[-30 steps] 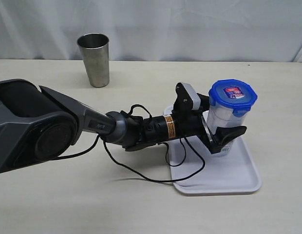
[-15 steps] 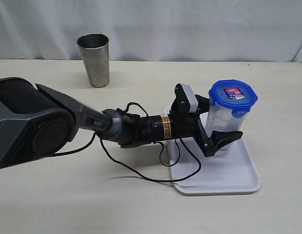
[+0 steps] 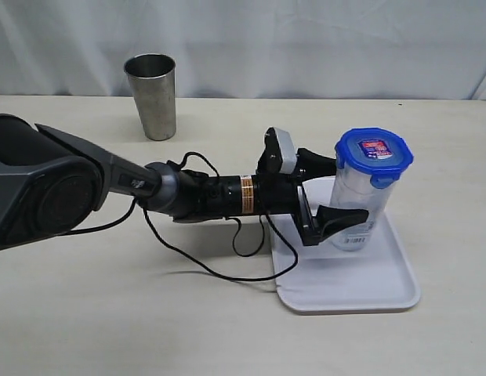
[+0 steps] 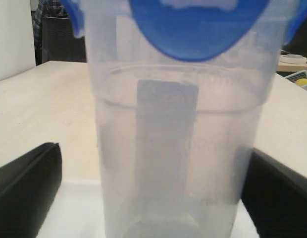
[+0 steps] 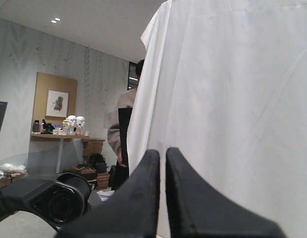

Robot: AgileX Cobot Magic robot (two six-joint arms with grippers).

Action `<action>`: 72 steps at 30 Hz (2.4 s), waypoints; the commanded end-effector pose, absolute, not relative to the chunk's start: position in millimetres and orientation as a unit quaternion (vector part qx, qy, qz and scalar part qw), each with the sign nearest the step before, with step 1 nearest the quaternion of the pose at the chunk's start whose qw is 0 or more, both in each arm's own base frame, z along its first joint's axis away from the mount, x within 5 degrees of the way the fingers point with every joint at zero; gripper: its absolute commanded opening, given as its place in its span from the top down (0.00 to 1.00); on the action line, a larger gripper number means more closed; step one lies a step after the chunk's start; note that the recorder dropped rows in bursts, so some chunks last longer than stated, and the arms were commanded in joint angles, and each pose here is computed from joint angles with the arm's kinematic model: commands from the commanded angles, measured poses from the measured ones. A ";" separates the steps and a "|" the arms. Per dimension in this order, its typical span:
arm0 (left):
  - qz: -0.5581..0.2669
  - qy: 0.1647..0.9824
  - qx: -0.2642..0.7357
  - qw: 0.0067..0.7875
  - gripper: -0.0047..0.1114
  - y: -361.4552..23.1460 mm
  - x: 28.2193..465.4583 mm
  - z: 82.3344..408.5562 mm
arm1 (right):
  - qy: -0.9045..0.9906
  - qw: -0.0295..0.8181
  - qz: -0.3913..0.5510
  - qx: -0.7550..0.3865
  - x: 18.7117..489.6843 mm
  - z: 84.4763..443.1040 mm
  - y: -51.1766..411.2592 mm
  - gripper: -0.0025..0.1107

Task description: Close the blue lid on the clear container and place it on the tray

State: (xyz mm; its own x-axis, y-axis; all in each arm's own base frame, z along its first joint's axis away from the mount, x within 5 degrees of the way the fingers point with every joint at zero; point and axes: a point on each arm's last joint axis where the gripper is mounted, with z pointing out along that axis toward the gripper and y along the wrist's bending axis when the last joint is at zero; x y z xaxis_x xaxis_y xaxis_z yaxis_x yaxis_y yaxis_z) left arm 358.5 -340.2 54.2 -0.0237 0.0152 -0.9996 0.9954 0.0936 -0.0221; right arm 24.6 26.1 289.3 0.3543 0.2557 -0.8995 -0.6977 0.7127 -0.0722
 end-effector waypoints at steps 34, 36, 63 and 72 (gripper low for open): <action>-0.374 0.654 0.523 0.398 0.96 -268.5 403.8 119.3 | 0.483 0.789 0.303 -0.226 24.8 288.0 25.9 0.94; -0.301 0.734 0.483 0.370 0.96 -264.9 409.1 132.9 | 0.483 0.789 0.303 -0.226 24.8 288.0 25.9 0.94; 0.077 0.824 0.188 0.528 0.96 -118.2 304.5 259.3 | 0.483 0.789 0.303 -0.226 24.8 288.0 25.9 0.94; -0.078 0.783 0.265 0.557 0.96 -128.4 255.7 300.2 | 0.483 0.789 0.303 -0.226 24.8 288.0 25.9 0.94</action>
State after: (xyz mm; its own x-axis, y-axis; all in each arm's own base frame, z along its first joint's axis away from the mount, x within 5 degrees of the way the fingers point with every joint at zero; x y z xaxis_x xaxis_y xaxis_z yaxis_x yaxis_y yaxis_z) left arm 271.2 -123.5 286.0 -0.2826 0.3602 -0.8890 0.4095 0.8834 0.2278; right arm 24.6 26.1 289.3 0.3543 0.2557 -0.8995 -0.6977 0.7127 -0.0722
